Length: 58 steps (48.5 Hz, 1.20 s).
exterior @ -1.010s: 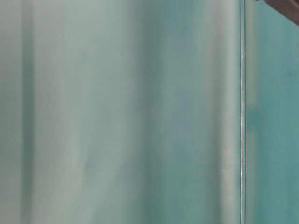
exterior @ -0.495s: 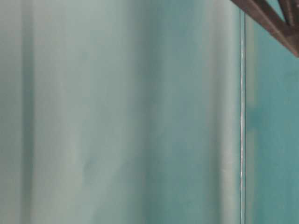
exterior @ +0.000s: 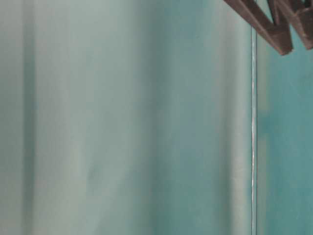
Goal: Insert the wire into the hole on the right side and pull it with the left arm.
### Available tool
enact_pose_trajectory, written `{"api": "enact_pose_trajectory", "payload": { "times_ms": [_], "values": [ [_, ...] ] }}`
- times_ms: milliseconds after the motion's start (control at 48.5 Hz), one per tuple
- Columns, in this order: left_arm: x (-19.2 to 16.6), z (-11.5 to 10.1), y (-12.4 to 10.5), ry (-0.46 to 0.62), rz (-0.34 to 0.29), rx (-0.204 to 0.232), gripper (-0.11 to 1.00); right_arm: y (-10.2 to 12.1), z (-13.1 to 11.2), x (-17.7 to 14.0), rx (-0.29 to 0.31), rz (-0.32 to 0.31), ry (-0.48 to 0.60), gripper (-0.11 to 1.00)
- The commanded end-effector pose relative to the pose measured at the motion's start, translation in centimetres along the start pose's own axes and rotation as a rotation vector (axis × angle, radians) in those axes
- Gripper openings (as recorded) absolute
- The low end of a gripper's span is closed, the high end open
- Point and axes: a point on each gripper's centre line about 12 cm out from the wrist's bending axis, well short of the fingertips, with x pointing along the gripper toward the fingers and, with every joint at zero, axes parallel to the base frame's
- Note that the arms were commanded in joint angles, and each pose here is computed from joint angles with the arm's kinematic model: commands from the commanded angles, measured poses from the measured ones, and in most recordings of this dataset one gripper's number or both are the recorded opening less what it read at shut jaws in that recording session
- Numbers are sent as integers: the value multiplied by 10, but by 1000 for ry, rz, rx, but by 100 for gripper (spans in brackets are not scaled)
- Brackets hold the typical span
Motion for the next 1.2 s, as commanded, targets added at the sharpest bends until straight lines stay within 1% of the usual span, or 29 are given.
{"api": "enact_pose_trajectory", "payload": {
  "times_ms": [0,598,1175],
  "values": [
    [0,7,2,-27,8,-1,87,-2,11,-2,18,-2,-34,64],
    [-1,5,3,-21,12,-2,87,-2,13,-2,31,-4,-40,64],
    [1,7,3,-27,12,-2,87,-1,10,-1,32,3,-11,64]
  ]
}}
